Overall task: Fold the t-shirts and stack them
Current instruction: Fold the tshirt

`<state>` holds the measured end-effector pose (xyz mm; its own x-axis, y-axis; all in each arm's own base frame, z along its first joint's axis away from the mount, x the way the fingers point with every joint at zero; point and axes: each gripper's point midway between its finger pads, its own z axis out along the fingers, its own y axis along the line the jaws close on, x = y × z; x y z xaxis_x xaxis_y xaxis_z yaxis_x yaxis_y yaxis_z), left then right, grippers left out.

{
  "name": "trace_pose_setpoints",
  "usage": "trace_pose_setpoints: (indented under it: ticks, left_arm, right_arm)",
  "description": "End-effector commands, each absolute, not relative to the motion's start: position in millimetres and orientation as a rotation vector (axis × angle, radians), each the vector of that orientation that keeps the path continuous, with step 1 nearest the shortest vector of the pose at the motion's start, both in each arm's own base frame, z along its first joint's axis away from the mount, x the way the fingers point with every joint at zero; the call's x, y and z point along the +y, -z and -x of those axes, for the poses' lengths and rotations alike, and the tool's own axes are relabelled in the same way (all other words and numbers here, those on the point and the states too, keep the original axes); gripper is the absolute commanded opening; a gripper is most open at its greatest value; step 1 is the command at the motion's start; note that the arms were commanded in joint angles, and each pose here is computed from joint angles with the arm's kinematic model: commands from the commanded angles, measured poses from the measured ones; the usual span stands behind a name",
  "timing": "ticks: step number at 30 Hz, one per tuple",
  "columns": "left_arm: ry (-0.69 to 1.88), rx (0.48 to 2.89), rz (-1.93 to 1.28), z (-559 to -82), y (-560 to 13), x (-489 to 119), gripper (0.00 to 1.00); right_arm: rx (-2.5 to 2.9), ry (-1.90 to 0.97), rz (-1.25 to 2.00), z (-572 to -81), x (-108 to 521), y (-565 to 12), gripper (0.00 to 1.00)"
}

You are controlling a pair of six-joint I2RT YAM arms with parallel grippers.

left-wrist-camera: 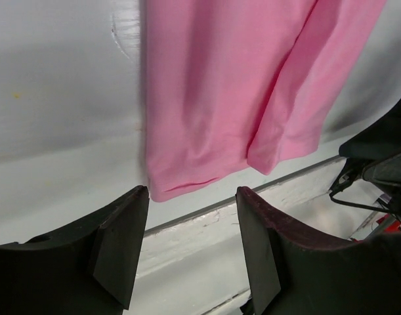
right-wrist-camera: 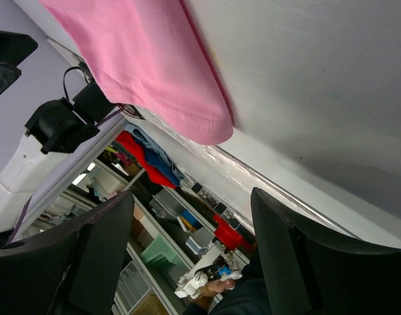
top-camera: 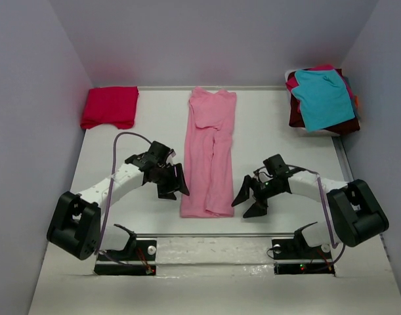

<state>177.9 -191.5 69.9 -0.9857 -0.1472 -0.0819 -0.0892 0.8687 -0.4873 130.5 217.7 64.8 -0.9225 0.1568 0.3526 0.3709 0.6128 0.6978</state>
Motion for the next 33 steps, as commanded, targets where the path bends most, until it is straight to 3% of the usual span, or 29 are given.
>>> trace_pose_setpoints:
  ticks: [1, 33]
  left_arm:
    - [0.84, 2.919, 0.124, -175.3, -75.7, -204.3, 0.67]
    - [0.927, 2.926, -0.022, -171.4, -81.9, -228.6, 0.67]
  right_arm:
    - [-2.562, 1.271, 0.387, -129.4, 230.5, -68.4, 0.77]
    - [-2.587, 1.259, 0.309, -126.0, 270.5, -78.0, 0.72]
